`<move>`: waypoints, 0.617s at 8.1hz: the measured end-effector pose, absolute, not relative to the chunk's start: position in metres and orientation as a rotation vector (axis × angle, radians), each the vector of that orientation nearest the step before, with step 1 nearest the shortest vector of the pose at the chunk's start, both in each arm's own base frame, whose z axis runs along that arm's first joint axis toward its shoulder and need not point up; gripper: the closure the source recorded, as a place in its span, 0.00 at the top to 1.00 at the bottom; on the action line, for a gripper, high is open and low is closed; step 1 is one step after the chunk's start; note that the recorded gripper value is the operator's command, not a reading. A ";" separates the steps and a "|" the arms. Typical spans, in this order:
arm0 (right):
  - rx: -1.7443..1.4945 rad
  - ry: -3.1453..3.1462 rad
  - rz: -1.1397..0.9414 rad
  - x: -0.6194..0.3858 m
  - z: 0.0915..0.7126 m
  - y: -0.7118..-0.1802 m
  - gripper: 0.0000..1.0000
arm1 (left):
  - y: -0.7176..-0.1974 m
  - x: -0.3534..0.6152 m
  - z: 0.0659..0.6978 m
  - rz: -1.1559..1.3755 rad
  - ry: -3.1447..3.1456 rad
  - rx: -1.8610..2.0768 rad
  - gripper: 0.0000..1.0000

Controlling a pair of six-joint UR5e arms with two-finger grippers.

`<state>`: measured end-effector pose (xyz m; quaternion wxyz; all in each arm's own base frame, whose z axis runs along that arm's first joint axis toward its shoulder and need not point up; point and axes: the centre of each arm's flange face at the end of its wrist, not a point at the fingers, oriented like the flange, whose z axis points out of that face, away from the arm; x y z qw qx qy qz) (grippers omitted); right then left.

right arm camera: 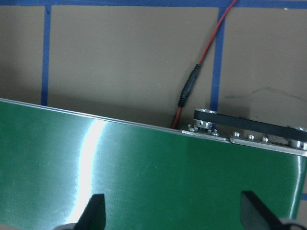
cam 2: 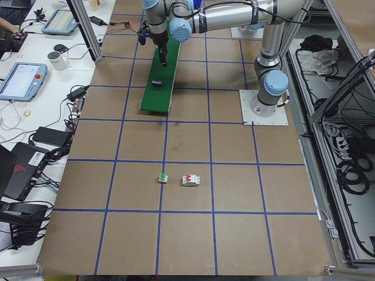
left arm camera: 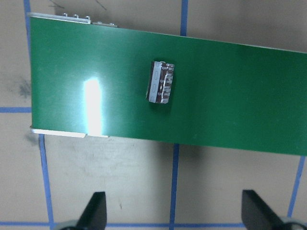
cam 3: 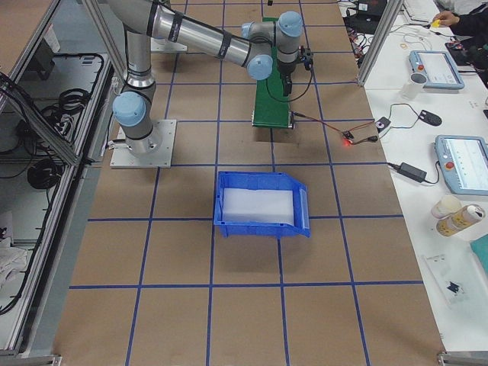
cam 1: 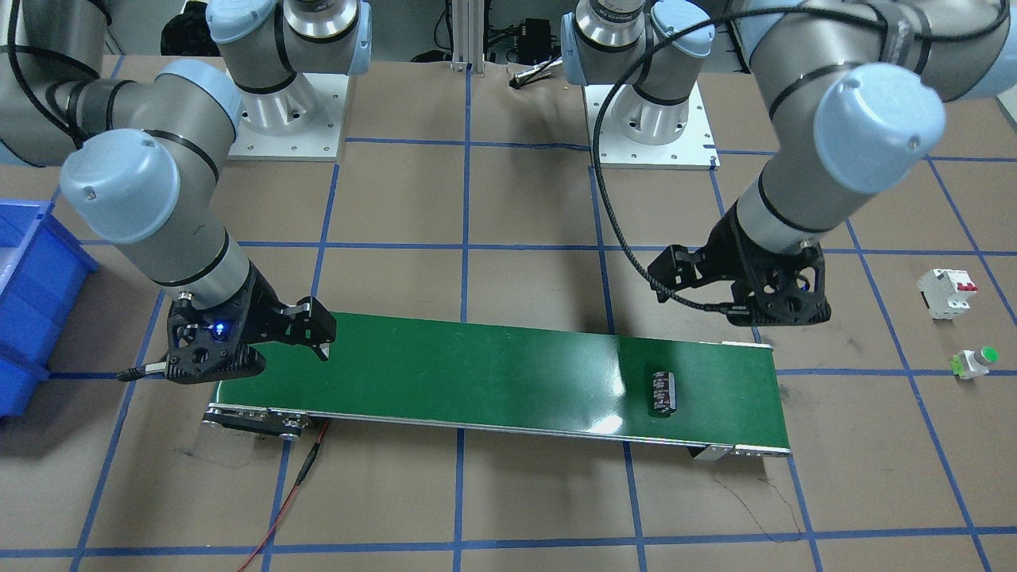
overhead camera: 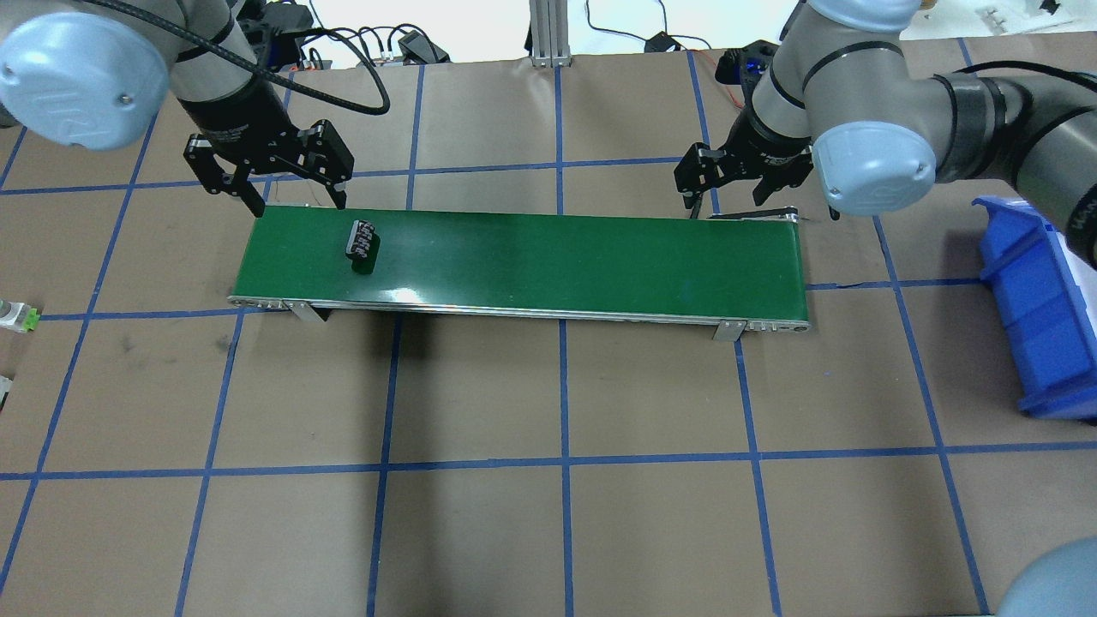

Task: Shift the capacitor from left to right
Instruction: 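Hold the right gripper at the belt's far end as the capacitor rides toward it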

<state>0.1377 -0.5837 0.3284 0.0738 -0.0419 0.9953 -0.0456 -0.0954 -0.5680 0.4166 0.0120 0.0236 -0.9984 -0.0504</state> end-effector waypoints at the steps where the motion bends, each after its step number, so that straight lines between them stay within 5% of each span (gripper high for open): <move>1: -0.159 2.917 -0.139 0.125 0.313 -0.583 1.00 | -0.552 -0.096 0.441 -0.144 -3.123 0.085 1.00; 5: -0.122 2.801 -0.128 0.078 0.287 -0.580 1.00 | -0.517 -0.102 0.482 -0.108 -3.138 0.082 1.00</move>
